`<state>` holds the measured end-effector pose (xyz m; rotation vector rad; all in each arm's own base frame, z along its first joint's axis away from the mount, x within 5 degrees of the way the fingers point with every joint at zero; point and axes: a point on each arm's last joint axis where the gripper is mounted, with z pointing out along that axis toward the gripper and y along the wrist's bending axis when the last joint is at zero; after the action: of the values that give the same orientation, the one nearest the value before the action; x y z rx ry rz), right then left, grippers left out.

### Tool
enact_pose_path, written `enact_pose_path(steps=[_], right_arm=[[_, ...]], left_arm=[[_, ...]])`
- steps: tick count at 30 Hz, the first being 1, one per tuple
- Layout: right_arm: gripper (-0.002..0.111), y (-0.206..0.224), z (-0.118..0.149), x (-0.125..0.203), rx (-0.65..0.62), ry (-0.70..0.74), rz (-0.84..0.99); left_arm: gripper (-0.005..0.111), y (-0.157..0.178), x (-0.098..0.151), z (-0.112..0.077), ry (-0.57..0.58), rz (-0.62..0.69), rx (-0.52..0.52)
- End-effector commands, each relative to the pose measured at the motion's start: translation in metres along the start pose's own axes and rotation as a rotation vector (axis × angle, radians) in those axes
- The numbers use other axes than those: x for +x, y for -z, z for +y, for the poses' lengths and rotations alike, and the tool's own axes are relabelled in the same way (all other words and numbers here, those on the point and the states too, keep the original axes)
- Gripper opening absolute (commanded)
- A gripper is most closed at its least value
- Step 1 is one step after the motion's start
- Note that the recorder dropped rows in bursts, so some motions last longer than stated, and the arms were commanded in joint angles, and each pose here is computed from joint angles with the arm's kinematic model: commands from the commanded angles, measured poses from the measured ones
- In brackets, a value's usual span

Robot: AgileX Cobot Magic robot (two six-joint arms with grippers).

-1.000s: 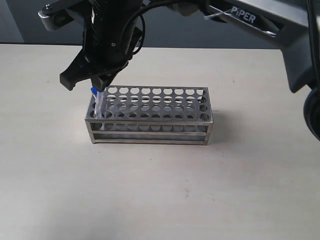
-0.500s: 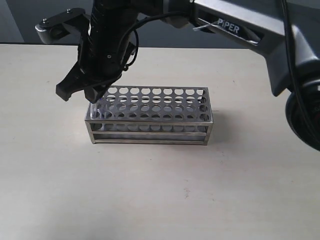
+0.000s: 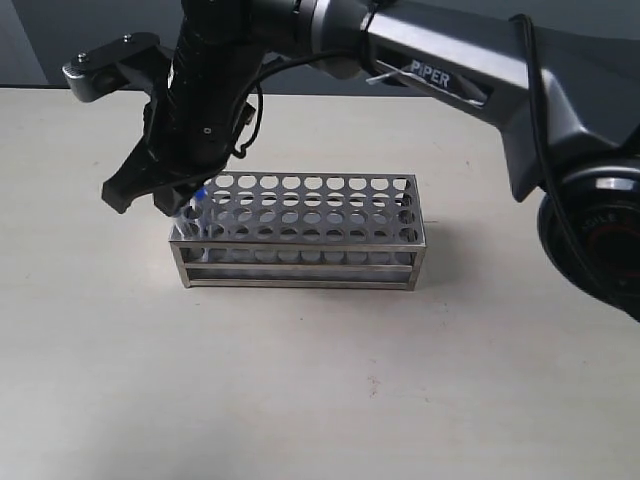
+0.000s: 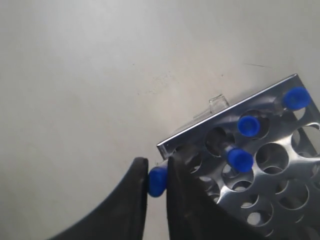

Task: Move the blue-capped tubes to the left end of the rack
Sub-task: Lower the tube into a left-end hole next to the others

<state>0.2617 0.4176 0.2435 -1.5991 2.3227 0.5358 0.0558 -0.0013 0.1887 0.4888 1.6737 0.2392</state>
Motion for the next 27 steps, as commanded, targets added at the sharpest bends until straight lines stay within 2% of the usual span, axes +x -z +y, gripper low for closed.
enact_pose_path(steps=[1,15,17,19,23,27], right_arm=[[-0.001,-0.0043,0.0025,0.0024,-0.032,-0.007,0.025],[-0.001,-0.0115,-0.0003,0.0050,-0.021,-0.008,0.050],[0.004,-0.0115,0.0000,0.0058,-0.024,-0.008,0.059],[0.013,-0.0114,0.0002,0.0066,-0.027,-0.010,0.068],[0.036,-0.0114,-0.0001,0.0076,-0.023,-0.027,0.079],[0.039,-0.0061,0.0014,0.0079,-0.025,-0.042,0.085]], left_arm=[[0.001,0.0002,-0.0021,0.0004,0.006,-0.009,0.004],[0.001,0.0002,-0.0021,0.0004,0.004,-0.009,0.003],[0.001,0.0002,-0.0021,0.0004,0.004,-0.009,0.003],[0.001,0.0002,-0.0021,0.0004,0.004,-0.009,0.003],[0.001,0.0002,-0.0021,0.0004,0.004,-0.009,0.003],[0.001,0.0002,-0.0021,0.0004,0.004,-0.009,0.003]])
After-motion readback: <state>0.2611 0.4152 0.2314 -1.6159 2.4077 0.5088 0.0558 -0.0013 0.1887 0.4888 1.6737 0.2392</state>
